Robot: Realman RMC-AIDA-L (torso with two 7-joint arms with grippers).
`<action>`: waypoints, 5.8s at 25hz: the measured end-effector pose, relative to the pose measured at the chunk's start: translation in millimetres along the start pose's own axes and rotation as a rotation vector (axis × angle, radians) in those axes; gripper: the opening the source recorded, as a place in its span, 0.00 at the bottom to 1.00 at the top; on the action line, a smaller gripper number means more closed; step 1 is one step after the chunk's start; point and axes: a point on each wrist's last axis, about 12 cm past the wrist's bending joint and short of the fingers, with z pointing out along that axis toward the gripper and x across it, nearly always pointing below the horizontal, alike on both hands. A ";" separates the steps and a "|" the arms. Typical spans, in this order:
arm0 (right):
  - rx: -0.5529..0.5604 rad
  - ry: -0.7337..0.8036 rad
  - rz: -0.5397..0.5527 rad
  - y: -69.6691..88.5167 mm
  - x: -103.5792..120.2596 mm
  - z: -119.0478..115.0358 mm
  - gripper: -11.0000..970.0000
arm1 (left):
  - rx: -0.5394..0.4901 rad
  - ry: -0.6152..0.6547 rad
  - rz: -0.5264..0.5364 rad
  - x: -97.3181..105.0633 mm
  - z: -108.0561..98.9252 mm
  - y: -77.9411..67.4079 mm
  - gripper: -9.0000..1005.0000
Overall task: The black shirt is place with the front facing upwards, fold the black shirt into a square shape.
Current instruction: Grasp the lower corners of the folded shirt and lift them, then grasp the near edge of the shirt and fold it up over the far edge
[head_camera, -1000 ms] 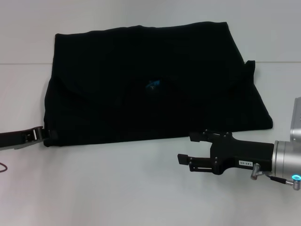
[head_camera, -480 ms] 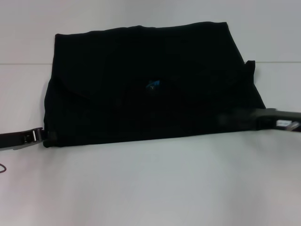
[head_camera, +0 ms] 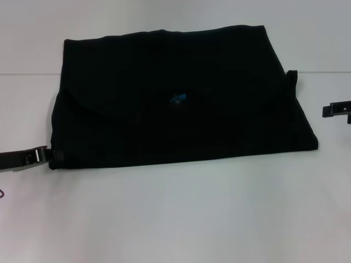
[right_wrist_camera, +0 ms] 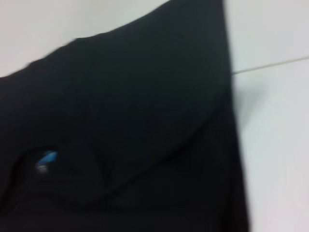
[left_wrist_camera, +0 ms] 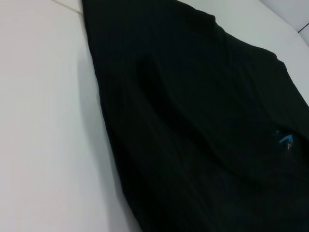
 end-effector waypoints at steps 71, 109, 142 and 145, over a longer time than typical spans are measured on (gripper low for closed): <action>-0.096 0.203 -0.095 -2.8 47.3 15.2 0.01 | 0.196 0.186 -0.017 10.5 -29.5 -9.5 0.01; -0.418 0.261 0.004 -34.7 127.7 -34.3 0.01 | 0.323 0.492 -0.099 39.1 -65.3 -13.7 0.01; -0.253 -0.563 0.312 12.5 53.8 73.4 0.01 | 0.085 -0.353 -0.226 -32.0 1.0 0.9 0.01; -0.210 -0.572 0.274 17.6 50.5 80.9 0.01 | 0.062 -0.373 -0.205 -36.0 9.1 -3.1 0.01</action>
